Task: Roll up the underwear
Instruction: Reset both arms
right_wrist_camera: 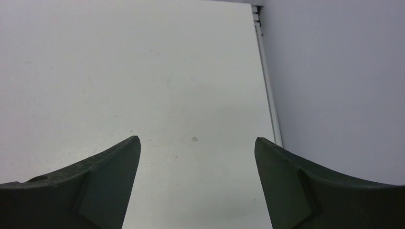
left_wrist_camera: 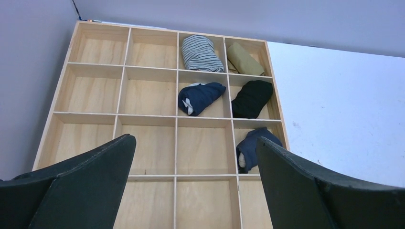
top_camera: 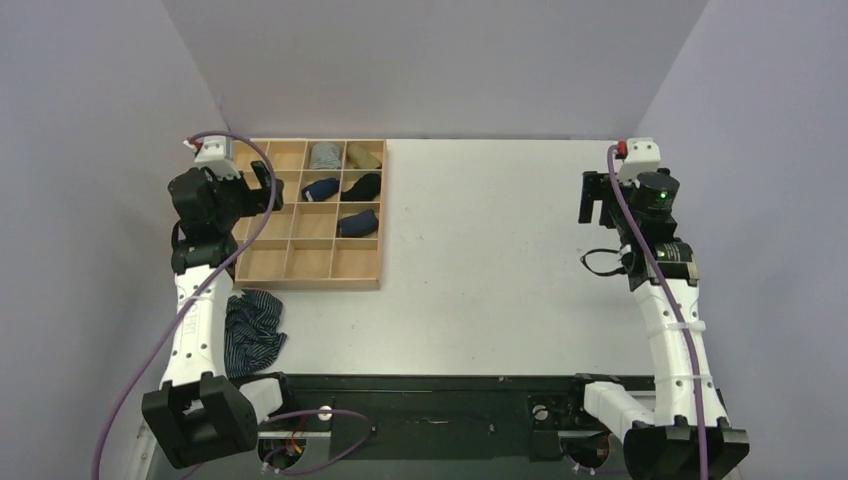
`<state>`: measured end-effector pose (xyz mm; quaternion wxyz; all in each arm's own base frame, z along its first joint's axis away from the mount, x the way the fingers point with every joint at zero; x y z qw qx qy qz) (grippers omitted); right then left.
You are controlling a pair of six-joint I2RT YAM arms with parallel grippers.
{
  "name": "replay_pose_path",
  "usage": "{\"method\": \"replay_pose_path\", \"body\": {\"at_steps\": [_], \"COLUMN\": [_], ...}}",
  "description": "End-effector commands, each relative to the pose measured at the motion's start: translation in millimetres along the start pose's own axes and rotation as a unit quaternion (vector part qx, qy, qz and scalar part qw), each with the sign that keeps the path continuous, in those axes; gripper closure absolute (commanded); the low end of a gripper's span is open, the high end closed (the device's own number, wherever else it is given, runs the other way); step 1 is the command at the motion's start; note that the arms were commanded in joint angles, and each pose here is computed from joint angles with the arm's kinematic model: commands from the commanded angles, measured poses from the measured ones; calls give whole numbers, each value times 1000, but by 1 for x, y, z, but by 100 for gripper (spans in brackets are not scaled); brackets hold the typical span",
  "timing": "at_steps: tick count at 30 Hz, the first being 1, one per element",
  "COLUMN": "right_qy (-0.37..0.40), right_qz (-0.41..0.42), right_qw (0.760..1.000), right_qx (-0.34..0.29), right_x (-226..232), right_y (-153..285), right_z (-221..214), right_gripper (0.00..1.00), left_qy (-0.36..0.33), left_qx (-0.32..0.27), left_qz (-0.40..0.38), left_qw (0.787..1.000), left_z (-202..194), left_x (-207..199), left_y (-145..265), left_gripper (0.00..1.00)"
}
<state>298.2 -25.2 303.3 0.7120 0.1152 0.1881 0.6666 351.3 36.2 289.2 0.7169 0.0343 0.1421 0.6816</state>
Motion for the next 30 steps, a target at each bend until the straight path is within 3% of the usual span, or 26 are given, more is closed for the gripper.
{"method": "replay_pose_path", "body": {"at_steps": [1, 11, 30], "right_qy": [-39, -72, -60], "right_qz": [-58, -72, -31], "right_qw": [993, 991, 995], "right_qx": [-96, -89, -79], "right_x": [-15, -18, -10], "right_y": [22, 10, -2], "right_z": [27, 5, -9], "right_gripper": [15, 15, 16], "left_qy": [-16, -24, -27], "left_qx": [-55, -105, -54], "left_qz": [-17, -30, -23], "left_qw": [998, 994, 998], "left_z": [22, 8, -19], "left_x": [-12, -18, -10], "left_y": [26, 42, 31], "left_gripper": [3, 3, 3]}}
Point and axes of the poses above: each gripper's point midway between its finger pads, its own y axis back along the fingers, its own x axis along the line the jaws close on, z = x × y, the point moved 4 cm from there along y, back along the fingers, and after that the axes turned 2 degrees about -y, right-handed, at the moved point
